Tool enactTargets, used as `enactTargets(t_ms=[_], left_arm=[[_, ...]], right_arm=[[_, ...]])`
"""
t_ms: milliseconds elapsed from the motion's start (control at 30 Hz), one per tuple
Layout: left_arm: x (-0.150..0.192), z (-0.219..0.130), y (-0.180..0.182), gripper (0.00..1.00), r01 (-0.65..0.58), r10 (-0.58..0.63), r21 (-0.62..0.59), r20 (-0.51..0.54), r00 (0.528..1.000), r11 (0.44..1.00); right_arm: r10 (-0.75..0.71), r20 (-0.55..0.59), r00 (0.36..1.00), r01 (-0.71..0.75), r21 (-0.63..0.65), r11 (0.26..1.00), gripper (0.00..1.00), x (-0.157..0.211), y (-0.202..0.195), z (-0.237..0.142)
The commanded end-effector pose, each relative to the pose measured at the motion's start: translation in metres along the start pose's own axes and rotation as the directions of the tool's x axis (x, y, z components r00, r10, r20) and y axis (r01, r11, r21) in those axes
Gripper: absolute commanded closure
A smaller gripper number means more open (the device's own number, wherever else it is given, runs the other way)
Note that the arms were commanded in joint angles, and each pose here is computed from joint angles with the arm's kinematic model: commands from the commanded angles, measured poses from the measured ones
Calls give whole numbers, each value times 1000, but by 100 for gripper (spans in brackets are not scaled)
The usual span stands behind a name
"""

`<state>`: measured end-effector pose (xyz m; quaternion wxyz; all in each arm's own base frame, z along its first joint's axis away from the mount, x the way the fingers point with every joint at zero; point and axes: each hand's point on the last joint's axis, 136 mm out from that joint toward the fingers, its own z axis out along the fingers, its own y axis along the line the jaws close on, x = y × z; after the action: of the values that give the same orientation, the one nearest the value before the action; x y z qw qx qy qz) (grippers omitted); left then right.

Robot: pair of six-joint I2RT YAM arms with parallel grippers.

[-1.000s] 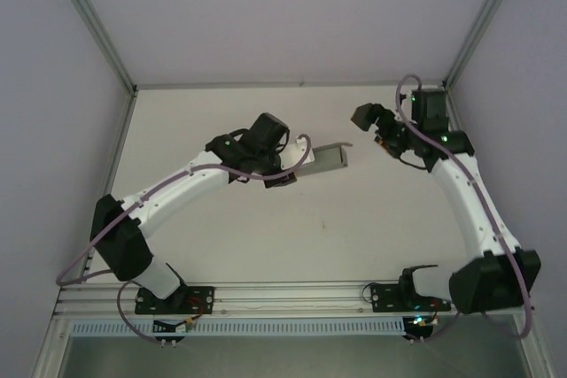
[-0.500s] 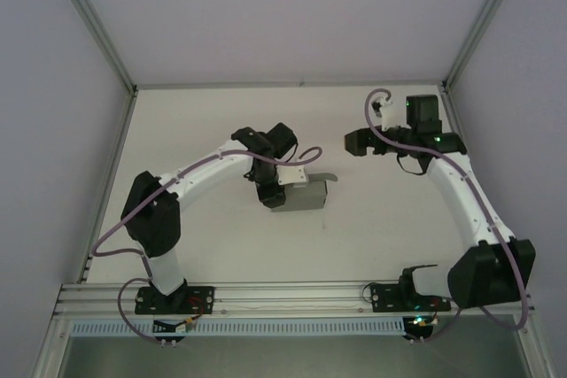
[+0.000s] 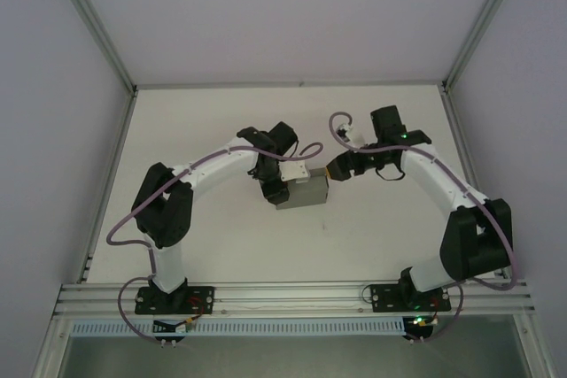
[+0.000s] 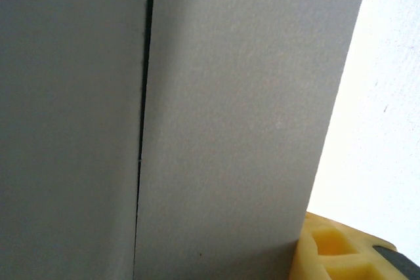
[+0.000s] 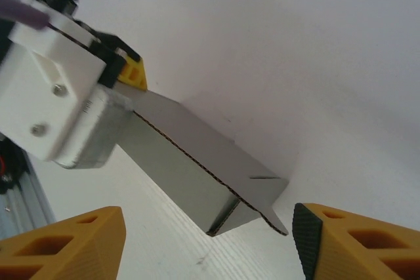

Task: Assemble paper box

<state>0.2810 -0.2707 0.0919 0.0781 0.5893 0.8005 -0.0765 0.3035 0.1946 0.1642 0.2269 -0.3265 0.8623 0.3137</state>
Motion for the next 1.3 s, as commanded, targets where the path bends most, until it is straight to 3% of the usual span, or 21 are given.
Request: enactTargets(t_ms=[0,300,533,833,1033,1133,1267], left_arm=[[11,9,1,67,18,-18,12,-51,999,1000],[7,10,4,67,30,-29,18,-61,998,999],[6,11,5,67,34,-33,17,-67,997,999],[3,12,8,68,54,-54,6,-57,997,999],[-2,15,12,68,72,-72,-12,-37,997,997],[-3,17,12,67,79,-79,-6,-30,996,997],[-3,18,13,66,76,-76,-14,-27,997,997]], right_arm=[[-66,-49,997,68,21,998,34,7,-5,7],[-85,-95,992,84,-8,996,57,13,-7,19],[-101,-67,993,101,5,995,67,6,-9,21],[-39,-91,995,39,-2,999,100,8,3,22],[140,15,990,-141,188,972,100,1,6,30],[279,104,955,-295,192,936,100,0,7,36],[215,140,967,-244,246,938,100,15,1,52]])
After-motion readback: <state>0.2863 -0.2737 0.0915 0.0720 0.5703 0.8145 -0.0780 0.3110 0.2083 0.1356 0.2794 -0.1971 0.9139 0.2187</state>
